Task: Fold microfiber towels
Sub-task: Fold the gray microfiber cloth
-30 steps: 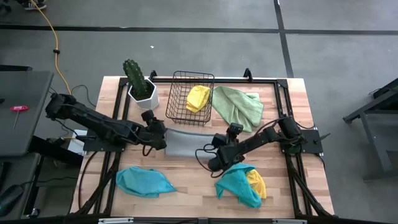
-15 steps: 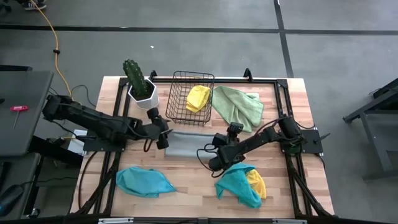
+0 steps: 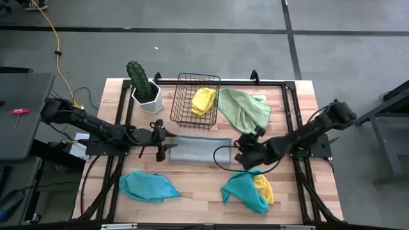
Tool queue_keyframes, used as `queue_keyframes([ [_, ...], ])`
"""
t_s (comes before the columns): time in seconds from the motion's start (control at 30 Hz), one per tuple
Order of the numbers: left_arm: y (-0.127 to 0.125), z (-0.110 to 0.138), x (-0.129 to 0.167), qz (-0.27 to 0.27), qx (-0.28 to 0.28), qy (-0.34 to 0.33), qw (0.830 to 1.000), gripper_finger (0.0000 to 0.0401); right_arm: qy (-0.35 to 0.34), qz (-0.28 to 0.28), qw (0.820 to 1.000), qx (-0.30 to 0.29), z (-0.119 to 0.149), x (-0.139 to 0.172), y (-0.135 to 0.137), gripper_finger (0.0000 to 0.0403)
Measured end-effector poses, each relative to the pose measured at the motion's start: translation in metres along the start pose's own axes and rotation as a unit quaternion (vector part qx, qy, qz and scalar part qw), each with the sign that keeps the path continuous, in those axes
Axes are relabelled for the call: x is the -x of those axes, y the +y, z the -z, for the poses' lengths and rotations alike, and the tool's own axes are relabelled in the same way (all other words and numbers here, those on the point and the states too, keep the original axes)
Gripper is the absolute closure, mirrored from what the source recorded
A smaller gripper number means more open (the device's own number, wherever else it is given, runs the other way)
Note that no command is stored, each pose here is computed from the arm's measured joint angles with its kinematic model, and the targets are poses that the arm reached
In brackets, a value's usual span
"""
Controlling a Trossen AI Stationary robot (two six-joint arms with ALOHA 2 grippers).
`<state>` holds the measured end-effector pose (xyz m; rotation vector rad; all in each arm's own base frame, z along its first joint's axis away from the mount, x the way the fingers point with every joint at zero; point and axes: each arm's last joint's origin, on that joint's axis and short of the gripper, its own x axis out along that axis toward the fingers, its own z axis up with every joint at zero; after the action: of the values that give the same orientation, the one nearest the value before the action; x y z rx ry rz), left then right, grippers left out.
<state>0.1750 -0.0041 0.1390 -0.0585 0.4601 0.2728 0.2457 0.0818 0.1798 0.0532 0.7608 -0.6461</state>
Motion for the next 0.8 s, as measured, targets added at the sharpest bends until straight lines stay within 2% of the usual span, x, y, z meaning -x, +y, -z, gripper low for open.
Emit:
queue_keyframes([
  [0.13,0.000,0.011,-0.005,-0.004,0.003,0.026,1.000,0.0238,-0.053,-0.099,0.993,-0.036,0.008,-0.018,0.001,0.0340],
  [0.27,-0.002,0.016,-0.011,0.007,-0.013,0.039,0.999,0.0287,-0.078,-0.163,0.983,-0.038,0.012,-0.033,0.003,0.0395],
  [0.43,-0.012,0.020,-0.016,0.041,-0.051,0.063,0.996,0.0386,-0.076,-0.225,0.971,-0.013,0.012,-0.036,0.010,0.0380],
  [0.5,-0.015,0.022,-0.016,0.042,-0.065,0.072,0.994,0.0391,-0.076,-0.239,0.968,-0.014,0.012,-0.035,0.012,0.0378],
  [0.6,-0.017,0.024,-0.018,0.015,-0.081,0.091,0.993,0.0397,-0.075,-0.241,0.968,-0.013,0.012,-0.035,0.012,0.0378],
  [0.8,-0.016,0.034,-0.022,-0.010,-0.084,0.125,0.989,0.0400,-0.069,-0.263,0.962,-0.011,0.012,-0.034,0.013,0.0378],
])
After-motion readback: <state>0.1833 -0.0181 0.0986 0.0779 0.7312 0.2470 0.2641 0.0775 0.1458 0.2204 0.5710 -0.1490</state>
